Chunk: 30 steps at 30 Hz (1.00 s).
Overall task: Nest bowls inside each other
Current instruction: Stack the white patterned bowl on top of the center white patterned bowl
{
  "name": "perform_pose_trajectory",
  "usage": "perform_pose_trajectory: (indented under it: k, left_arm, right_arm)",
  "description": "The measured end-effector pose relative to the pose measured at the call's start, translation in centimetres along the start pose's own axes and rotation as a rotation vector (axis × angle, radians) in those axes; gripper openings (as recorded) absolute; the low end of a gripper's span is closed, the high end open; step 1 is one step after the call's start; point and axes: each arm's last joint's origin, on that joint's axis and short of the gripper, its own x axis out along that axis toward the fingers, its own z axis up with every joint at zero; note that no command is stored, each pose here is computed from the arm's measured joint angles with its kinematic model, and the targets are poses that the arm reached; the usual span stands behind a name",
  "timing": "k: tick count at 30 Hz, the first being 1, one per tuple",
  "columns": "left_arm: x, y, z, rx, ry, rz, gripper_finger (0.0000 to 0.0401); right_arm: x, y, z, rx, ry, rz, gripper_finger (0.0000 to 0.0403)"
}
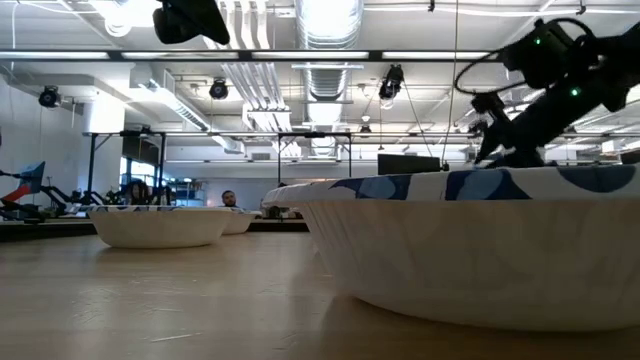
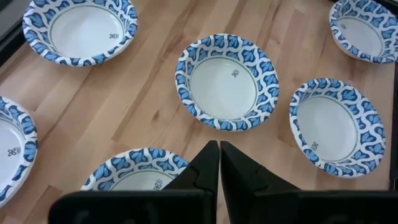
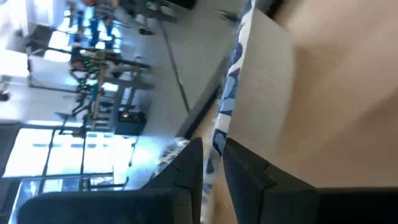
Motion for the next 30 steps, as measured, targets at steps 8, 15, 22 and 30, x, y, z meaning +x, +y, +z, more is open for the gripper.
perform_pose_trajectory:
  k: [8,15,22,30]
  left_arm:
    - [0.1,-0.1,0.1,-0.004,-0.017,-0.01,0.0]
    - [0.1,-0.2,0.2,-0.006,-0.021,-0.02,0.0]
    - [0.1,-0.2,0.2,-0.03,-0.022,-0.034,0.0]
    - [0.1,-0.2,0.2,-0.03,-0.021,-0.033,0.0]
  right_arm:
    - [-0.5,2.4,0.4,-0.07,-0.015,0.017,0.0056]
    - [-1.0,1.4,0.1,-0.068,0.08,-0.138,0.0059]
    - [-2.0,0.1,-1.1,0.0,0.188,-0.155,0.009]
    - [-3.1,-2.2,-2.0,0.107,0.217,-0.27,0.013]
